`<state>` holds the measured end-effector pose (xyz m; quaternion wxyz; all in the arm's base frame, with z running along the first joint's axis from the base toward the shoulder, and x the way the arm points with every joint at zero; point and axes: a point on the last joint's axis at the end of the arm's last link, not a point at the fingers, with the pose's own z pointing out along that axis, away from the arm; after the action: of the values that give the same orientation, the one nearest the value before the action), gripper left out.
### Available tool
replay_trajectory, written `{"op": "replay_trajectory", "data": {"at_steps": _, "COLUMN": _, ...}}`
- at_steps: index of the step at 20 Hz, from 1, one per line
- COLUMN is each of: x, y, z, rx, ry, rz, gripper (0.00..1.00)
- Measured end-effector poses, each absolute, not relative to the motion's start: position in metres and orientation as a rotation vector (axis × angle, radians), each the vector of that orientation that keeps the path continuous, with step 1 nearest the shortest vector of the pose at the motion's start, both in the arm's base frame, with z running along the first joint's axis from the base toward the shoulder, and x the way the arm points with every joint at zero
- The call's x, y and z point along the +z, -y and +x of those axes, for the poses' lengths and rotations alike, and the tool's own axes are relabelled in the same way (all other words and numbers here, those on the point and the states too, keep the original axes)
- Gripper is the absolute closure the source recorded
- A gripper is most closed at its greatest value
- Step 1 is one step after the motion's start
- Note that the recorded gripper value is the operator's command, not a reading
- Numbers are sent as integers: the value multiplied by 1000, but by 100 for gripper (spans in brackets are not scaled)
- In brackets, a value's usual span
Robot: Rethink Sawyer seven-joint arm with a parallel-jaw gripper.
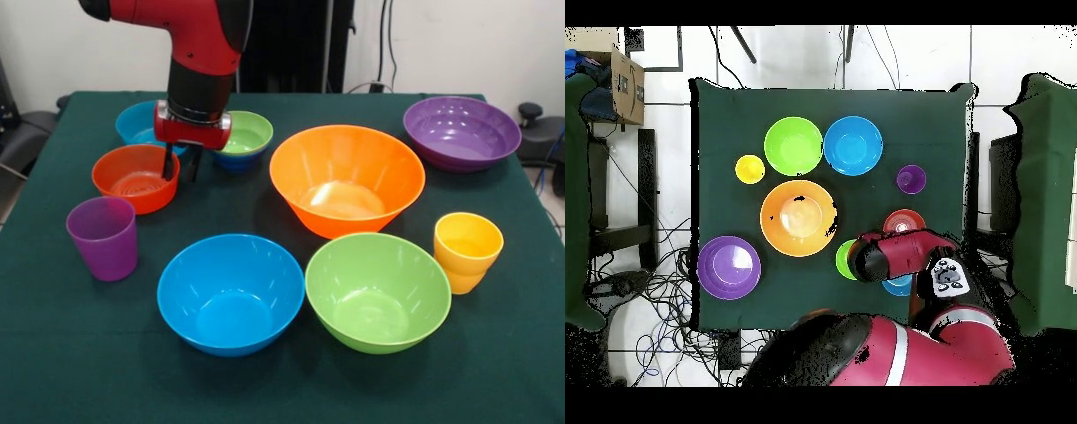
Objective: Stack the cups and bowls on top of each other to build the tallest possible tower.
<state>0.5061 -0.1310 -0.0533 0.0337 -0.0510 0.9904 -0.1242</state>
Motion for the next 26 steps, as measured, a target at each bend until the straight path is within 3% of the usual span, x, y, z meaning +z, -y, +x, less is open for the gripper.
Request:
{"op": "replay_trajectory", "data": {"at_steps": 19, "x": -47, "y": 133, "z": 514, "rx": -379, "ry": -3028, "rz": -145, "gripper": 100}}
{"op": "replay_trajectory", "data": {"at_steps": 26, "x": -4, "y": 137, "z": 552, "rx": -390, "ry": -2930, "rz": -126, "gripper": 100}}
